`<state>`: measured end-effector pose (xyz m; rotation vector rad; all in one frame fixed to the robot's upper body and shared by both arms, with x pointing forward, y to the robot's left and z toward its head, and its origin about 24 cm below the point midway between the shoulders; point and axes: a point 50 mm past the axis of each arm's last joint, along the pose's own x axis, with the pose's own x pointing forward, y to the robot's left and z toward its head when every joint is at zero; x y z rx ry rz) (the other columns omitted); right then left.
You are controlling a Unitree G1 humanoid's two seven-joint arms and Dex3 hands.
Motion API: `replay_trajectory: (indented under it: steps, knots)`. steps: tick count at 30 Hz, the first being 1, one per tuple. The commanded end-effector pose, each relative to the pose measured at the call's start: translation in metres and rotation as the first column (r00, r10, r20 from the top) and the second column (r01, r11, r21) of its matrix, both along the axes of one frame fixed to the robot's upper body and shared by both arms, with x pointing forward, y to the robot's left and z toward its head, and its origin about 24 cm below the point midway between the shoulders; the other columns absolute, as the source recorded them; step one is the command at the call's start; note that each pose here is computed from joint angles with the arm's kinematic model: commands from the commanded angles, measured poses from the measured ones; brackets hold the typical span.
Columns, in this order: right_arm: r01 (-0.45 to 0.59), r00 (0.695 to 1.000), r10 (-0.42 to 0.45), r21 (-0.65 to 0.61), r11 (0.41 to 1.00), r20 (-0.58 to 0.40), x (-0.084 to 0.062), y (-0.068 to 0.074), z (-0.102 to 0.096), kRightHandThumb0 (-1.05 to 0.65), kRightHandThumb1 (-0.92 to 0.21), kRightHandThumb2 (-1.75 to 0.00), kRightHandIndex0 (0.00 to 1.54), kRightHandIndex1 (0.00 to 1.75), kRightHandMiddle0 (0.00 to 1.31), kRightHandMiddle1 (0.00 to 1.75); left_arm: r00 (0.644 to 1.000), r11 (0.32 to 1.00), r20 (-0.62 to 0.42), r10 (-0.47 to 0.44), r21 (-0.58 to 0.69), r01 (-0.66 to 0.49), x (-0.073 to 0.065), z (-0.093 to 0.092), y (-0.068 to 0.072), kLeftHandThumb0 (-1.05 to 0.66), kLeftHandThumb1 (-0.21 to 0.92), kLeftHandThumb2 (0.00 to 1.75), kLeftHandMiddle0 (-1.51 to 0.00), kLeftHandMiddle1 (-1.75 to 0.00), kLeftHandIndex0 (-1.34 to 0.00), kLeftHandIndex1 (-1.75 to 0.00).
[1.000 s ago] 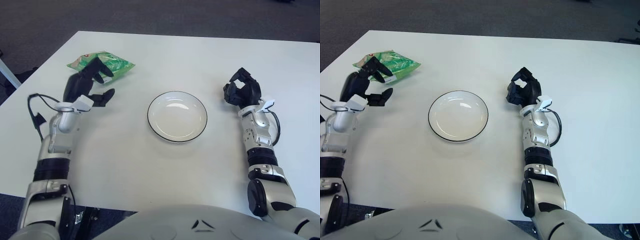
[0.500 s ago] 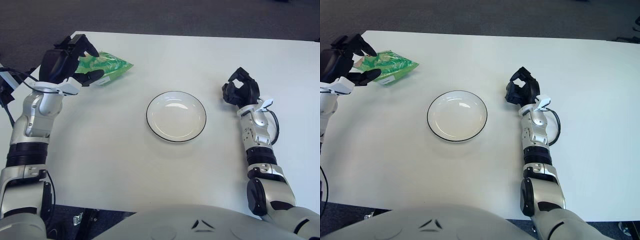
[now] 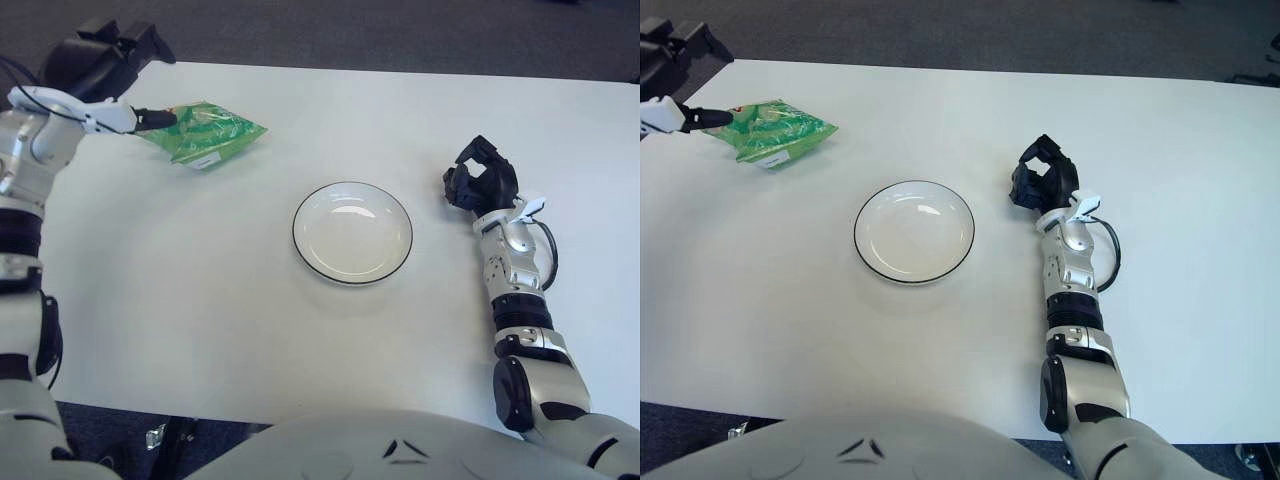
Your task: Put the snack into the plate.
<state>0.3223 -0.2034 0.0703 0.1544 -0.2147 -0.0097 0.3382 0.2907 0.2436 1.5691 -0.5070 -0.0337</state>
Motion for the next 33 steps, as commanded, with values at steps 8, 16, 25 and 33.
replay_trajectory:
  steps: [8,16,25,33]
  knots:
    - [0.008,0.991,-0.002,0.044,0.999,-0.134,-0.018,0.004,-0.039,-0.48,-0.31,-1.32,1.29,1.75,0.62,1.75,0.995,0.983,-0.102,0.021,0.182,-0.002,0.018,-0.007,-0.003,-0.64,0.37,0.85,-0.01,-0.60,0.00,-0.51]
    - [0.007,0.991,-0.001,0.043,0.999,-0.135,-0.018,0.003,-0.039,-0.48,-0.31,-1.32,1.29,1.75,0.62,1.75,0.994,0.922,-0.103,0.039,0.388,0.004,0.027,-0.013,-0.003,-0.92,0.53,0.63,0.00,-0.17,0.00,-0.16]
    - [0.003,0.991,0.002,0.042,0.999,-0.131,-0.019,0.004,-0.039,-0.49,-0.31,-1.33,1.29,1.75,0.62,1.75,0.999,0.834,-0.043,0.000,0.551,0.023,0.030,-0.013,-0.003,-1.02,0.69,0.43,0.00,-0.01,0.00,-0.01]
    - [0.006,0.991,0.000,0.044,0.999,-0.136,-0.020,0.004,-0.038,-0.49,-0.30,-1.33,1.29,1.75,0.63,1.75,1.000,0.789,-0.014,-0.015,0.614,0.021,0.039,-0.023,-0.014,-1.00,0.75,0.31,0.00,0.00,0.00,0.00]
